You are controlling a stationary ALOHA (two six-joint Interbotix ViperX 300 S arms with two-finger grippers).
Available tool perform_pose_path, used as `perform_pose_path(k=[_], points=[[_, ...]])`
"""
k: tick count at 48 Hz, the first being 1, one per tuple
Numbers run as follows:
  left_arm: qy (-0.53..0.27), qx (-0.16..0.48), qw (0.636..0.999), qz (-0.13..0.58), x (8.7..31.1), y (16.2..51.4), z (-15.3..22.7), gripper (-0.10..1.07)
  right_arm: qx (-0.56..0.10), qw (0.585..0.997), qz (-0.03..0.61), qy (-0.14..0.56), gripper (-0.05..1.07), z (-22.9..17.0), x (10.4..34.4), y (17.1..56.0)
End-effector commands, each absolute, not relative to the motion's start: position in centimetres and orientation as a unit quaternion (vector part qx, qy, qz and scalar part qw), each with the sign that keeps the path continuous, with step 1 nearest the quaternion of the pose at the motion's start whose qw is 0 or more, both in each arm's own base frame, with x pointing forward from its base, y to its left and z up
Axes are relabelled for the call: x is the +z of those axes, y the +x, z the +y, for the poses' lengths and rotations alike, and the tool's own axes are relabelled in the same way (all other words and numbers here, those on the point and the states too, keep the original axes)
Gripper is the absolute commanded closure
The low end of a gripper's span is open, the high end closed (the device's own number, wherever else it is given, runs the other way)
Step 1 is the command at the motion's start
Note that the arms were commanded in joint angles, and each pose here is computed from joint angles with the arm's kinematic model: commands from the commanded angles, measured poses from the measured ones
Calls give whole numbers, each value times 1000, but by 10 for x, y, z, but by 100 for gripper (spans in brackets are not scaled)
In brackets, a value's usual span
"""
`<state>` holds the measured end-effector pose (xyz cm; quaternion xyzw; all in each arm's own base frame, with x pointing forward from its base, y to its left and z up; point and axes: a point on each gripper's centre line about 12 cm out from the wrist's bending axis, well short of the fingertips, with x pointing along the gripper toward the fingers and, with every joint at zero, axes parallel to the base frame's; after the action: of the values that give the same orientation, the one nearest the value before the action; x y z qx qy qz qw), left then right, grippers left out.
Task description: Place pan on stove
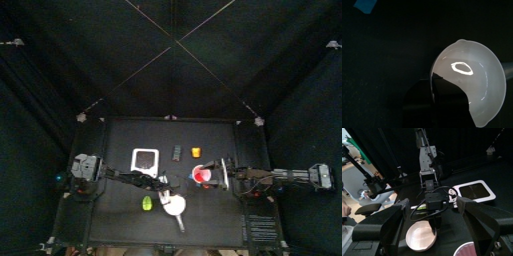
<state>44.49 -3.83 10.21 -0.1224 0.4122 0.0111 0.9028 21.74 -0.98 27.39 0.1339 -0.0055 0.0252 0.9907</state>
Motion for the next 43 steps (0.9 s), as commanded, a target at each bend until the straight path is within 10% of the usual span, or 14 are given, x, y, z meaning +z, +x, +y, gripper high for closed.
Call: perform_pose_path(k=[1, 43], points=[[-128, 11, 914, 384, 124, 452, -36, 72, 26, 990, -12, 136, -1, -10, 278, 219], [-210, 176, 906, 323, 188, 295, 88, 72, 13, 990, -10, 142, -1, -16, 276, 219]])
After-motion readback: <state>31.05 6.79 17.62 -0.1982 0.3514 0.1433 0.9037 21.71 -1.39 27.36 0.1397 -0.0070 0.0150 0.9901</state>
